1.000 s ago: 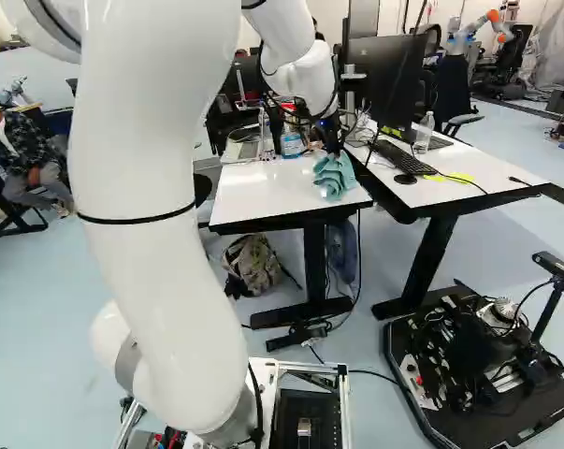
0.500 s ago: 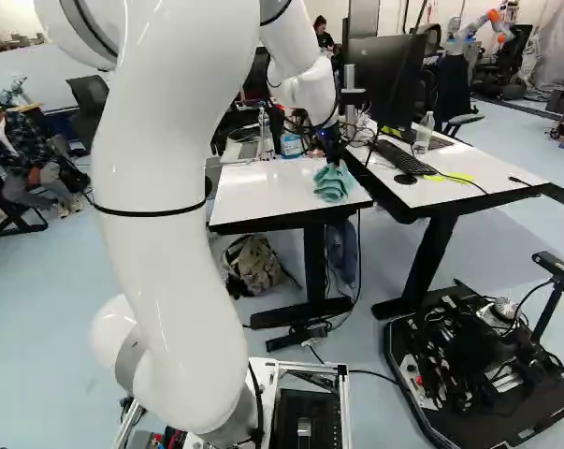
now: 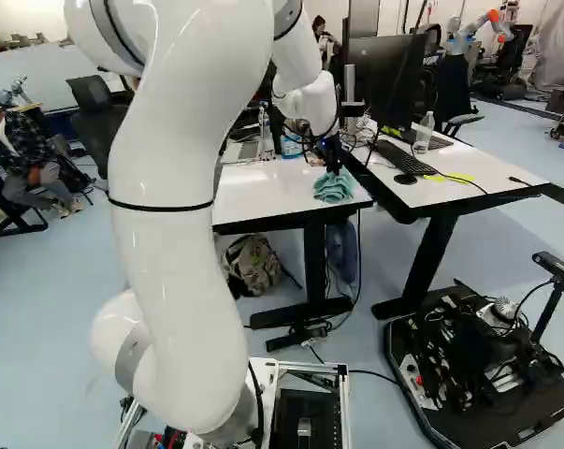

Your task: Clean the table with the green towel

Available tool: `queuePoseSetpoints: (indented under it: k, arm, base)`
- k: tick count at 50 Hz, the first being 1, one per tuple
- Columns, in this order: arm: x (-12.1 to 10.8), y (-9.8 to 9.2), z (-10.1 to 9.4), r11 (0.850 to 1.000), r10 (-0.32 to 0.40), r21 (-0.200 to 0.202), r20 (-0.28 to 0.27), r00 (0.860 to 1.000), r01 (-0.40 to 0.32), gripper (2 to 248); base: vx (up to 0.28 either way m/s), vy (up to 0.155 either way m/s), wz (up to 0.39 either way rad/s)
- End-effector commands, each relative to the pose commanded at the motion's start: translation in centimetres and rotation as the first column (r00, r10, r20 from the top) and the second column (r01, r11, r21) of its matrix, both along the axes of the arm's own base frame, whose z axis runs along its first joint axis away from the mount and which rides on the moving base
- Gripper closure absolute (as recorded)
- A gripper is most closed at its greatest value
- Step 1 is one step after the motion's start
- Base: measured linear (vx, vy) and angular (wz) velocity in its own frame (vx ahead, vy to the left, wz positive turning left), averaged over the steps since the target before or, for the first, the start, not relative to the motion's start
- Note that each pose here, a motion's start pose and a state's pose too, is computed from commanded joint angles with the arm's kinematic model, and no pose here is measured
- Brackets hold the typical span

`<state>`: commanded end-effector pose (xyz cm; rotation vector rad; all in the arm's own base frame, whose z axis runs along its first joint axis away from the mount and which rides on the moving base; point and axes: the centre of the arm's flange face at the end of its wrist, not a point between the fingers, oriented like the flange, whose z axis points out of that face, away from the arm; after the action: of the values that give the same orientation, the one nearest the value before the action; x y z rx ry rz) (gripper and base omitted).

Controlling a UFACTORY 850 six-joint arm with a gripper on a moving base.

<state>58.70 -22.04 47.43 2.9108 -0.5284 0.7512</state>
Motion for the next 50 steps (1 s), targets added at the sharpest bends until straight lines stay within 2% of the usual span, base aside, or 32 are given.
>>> queuePoseSetpoints:
  k: [19, 50]
  arm:
    - [0.7, -0.3, -2.6, 1.000, 0.000, 0.013, -0.036, 0.999, 0.000, 228]
    - [0.6, -0.2, -2.7, 1.000, 0.001, 0.020, -0.054, 0.999, 0.001, 228]
  base:
    - [0.000, 0.000, 0.000]
    - [0.000, 0.000, 0.000]
